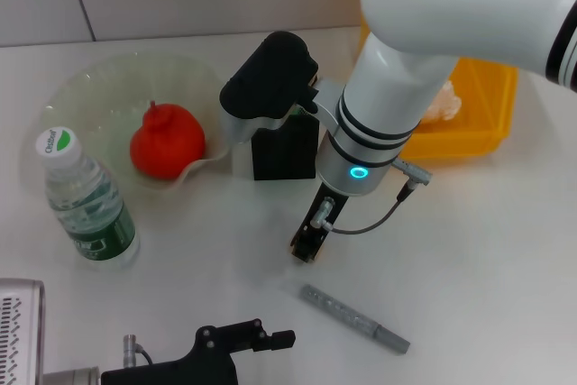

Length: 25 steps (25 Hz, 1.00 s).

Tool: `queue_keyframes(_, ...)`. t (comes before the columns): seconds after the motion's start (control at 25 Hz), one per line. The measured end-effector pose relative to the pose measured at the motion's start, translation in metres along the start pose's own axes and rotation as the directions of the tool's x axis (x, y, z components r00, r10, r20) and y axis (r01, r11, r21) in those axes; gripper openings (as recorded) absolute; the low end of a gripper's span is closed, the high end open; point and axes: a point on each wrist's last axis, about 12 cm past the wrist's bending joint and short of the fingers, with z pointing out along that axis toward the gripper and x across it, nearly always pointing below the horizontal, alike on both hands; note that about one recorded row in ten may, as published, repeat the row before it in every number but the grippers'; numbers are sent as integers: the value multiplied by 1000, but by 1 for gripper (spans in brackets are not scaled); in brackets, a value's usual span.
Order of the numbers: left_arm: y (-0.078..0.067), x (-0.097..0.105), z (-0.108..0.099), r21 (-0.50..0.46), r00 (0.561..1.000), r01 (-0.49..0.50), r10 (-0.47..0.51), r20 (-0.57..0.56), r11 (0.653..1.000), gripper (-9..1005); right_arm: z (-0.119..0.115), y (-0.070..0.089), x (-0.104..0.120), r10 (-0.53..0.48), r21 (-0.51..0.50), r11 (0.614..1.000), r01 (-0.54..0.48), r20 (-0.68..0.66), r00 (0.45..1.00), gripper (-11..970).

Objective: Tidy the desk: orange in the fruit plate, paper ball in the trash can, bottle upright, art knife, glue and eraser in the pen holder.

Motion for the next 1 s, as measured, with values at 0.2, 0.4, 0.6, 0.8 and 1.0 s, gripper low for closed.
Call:
queue_keyframes(0.2,-1,0,0,0,1000,2,-2,1,1000,696,-17,0,-5,8,-20,1000,-7,81,997,255)
queue_keyframes(0.4,-1,0,0,1,1000,2,-2,2,1000,696,-51,-9,-8,33,-18,999,-30,197,980,254)
queue_keyframes(0.6,0,0,-1,0,1000,1,-1,1,1000,696,-101,-25,-8,48,34,997,-64,351,935,254)
queue_keyframes(0.8,0,0,-2,-3,1000,3,-3,0,1000,696,-124,-41,-4,64,52,994,-94,419,906,257)
queue_keyframes(1.0,1,1,-5,-14,1000,8,-8,-2,1000,696,-120,-55,-1,75,100,987,-127,414,907,261)
